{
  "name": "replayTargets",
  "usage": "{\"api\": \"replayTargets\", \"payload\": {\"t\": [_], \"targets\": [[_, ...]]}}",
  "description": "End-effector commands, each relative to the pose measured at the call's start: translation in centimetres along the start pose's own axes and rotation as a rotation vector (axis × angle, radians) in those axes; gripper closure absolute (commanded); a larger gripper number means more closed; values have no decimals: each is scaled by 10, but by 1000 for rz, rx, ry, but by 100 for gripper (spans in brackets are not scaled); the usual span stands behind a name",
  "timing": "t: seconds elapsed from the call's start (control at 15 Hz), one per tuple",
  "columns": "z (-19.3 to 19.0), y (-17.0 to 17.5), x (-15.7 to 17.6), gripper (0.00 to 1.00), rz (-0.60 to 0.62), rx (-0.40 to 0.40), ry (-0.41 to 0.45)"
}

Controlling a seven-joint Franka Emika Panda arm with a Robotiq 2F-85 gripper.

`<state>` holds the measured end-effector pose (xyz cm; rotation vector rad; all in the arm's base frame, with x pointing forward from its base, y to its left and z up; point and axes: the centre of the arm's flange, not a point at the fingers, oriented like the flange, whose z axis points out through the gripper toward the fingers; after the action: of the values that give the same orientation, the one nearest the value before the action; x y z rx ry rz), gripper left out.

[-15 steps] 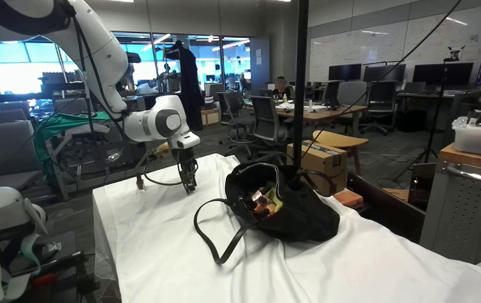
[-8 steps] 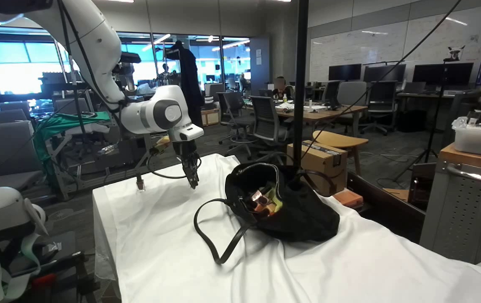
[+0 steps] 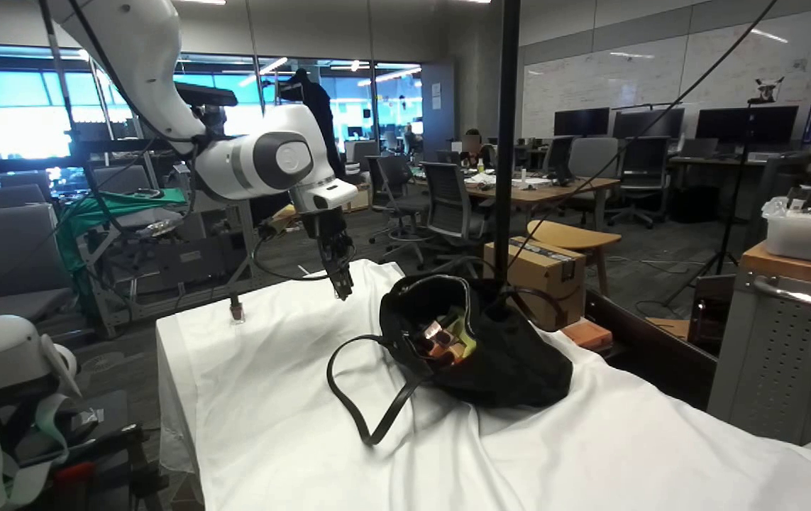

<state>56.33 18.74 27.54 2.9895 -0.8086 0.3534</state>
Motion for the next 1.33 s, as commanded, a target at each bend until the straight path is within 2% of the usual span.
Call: {"api": "replayTargets", "payload": {"t": [0.0, 0.27, 0.8, 1.27], "targets": [[-30, 34, 22, 85, -5, 25, 44], [-35, 52, 55, 85, -2, 20, 81], [-10, 79, 125, 85, 6, -30, 116], [18, 84, 160, 85, 18, -59, 126]]}}
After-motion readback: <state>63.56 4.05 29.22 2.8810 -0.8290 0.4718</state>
